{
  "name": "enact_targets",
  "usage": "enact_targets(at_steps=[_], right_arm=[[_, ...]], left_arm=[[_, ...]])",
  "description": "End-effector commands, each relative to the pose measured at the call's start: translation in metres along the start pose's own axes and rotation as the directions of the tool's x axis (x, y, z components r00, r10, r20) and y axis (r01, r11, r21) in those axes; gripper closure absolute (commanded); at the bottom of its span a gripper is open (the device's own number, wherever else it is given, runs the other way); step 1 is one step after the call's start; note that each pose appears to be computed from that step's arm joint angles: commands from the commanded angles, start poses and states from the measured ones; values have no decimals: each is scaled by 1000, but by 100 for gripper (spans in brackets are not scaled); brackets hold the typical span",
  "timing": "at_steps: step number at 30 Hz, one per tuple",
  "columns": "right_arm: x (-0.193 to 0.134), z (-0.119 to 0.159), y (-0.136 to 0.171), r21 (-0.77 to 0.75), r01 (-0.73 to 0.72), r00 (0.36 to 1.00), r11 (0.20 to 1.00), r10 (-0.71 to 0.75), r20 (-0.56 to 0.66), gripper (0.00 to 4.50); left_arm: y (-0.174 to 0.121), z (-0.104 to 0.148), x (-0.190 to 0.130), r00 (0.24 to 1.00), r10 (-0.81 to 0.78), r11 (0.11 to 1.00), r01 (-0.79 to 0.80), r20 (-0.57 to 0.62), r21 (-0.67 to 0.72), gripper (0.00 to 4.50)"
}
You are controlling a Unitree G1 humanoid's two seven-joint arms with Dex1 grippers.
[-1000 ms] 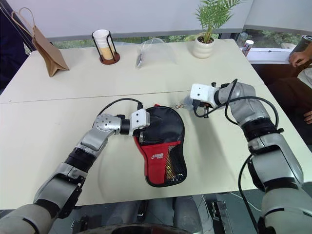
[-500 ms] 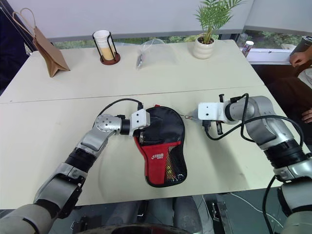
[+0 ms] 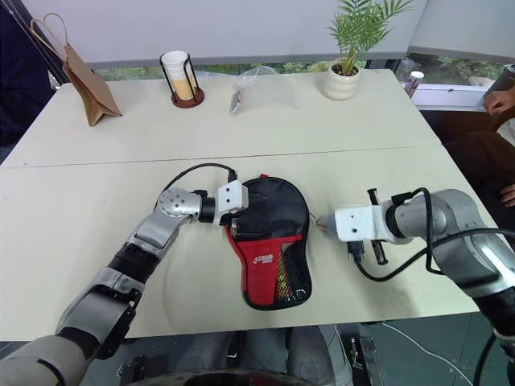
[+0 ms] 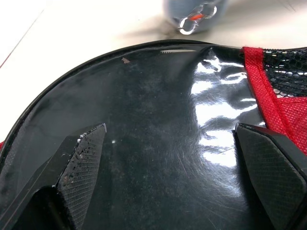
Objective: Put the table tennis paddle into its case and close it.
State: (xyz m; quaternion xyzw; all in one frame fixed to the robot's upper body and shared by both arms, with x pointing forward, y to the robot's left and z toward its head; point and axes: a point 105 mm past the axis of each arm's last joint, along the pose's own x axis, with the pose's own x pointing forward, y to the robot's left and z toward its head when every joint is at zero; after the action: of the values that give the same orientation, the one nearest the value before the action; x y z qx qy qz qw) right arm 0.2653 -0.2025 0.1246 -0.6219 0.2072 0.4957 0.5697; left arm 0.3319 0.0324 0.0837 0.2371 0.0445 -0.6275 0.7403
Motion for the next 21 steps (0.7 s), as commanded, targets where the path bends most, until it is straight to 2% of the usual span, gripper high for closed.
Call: enact_targets(at_steps=[1, 9, 21], right_arm=[[-3, 21, 17, -69, -72, 995, 995, 76, 63, 448], [-6, 37, 53, -164, -177, 978, 971, 192, 85, 448], [-20, 31, 90, -265, -306, 944, 914, 328, 41, 448]], left_arm=[[-11, -38, -3, 991, -24, 997, 13, -132, -80, 0], [-10, -39, -3, 990, -23, 997, 12, -138, -78, 0], [-10, -40, -1, 990, -22, 997, 11, -139, -82, 0]])
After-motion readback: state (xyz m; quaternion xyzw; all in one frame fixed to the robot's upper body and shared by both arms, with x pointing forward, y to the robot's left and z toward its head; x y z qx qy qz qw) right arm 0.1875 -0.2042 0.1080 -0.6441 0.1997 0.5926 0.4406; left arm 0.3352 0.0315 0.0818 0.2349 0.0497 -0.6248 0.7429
